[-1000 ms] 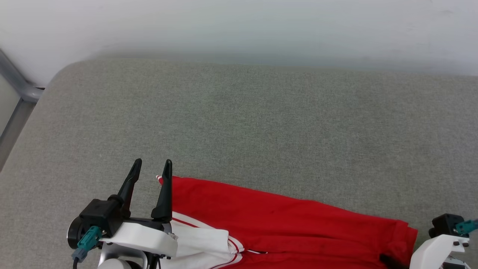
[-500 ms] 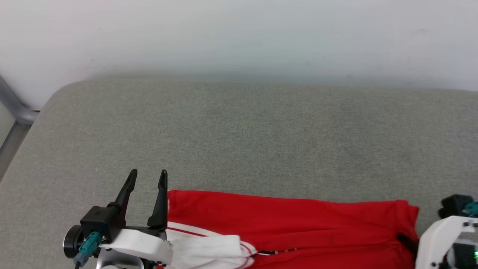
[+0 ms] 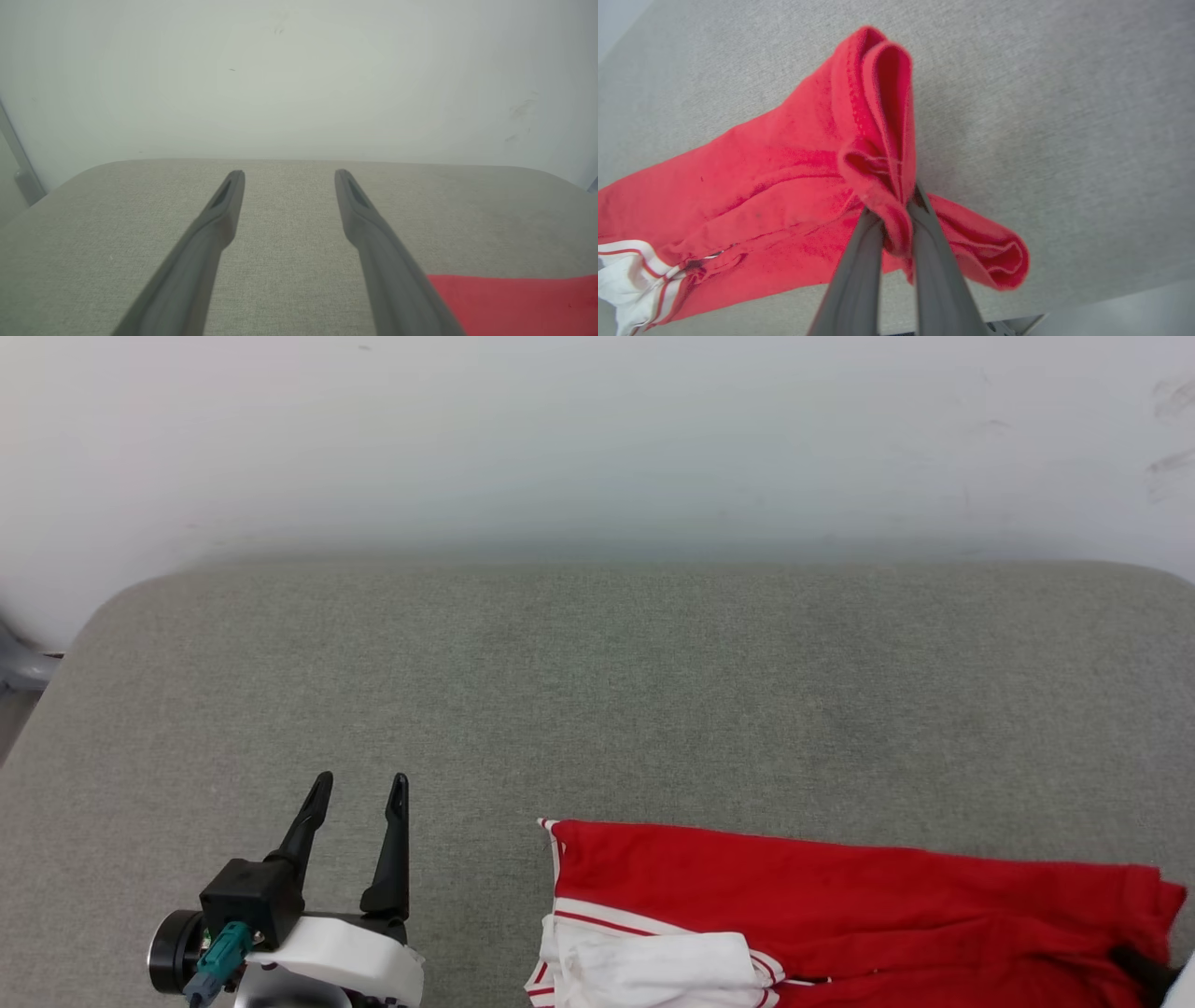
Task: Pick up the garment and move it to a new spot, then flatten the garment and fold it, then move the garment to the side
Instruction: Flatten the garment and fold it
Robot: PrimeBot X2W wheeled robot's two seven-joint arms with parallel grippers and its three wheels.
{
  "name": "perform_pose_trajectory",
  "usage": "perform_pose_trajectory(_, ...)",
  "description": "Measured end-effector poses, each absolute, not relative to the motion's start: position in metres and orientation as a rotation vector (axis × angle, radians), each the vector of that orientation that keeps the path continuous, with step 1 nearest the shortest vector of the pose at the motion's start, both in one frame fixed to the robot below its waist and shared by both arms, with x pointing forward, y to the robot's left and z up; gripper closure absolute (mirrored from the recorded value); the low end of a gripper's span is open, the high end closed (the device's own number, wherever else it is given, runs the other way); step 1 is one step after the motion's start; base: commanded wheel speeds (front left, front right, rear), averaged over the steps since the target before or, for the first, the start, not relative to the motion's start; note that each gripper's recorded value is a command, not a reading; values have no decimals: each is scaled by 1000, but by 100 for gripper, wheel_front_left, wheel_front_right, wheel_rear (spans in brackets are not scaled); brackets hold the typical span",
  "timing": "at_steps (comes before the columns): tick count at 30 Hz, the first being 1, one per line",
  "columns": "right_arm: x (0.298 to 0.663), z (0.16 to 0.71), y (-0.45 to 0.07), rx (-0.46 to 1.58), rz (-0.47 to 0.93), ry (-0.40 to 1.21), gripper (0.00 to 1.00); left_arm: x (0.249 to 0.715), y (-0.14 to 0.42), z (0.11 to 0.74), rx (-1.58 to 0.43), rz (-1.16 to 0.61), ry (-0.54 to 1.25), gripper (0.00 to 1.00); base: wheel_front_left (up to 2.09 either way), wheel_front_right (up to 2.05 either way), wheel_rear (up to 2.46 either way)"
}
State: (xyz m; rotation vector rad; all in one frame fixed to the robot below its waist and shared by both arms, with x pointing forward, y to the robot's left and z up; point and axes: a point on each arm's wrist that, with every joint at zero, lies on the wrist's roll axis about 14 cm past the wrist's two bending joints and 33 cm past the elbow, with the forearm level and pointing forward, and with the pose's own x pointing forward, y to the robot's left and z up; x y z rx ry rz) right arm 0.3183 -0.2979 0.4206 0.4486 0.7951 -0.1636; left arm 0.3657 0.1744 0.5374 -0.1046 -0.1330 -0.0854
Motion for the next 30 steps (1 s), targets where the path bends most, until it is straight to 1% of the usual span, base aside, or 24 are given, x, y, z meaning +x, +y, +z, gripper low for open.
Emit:
perform_pose_trajectory(2,316,416,-274,588,-112,812,100,365,173,537,-104,-89,-131,0,0,0,0)
perform_pose_trajectory(5,321,427,-229,816,36,810,100,364,172,537,-103,-91,-128,0,0,0,0)
perform_pose_trajectory(11,326,455,-184,1032,289,812,100,363,173,536,-103,-92,-122,0,0,0,0)
perform_pose_trajectory(14,328,461,-148,1146,437,834,100,361,174,535,-105,-92,-115,0,0,0,0)
perform_pose_trajectory(19,333,471,-92,1200,611,869,100,362,176,537,-112,-84,-117,0,0,0,0)
perform_pose_trajectory(24,329,471,-33,1174,751,955,100,362,180,536,-116,-72,-114,0,0,0,0)
perform_pose_trajectory(27,329,472,-4,1152,812,987,100,364,184,537,-117,-62,-119,0,0,0,0)
perform_pose_trajectory(28,330,473,3,1160,823,992,100,365,186,537,-118,-57,-119,0,0,0,0)
perform_pose_trajectory(30,331,465,14,1107,822,1016,100,366,189,536,-118,-48,-118,0,0,0,0)
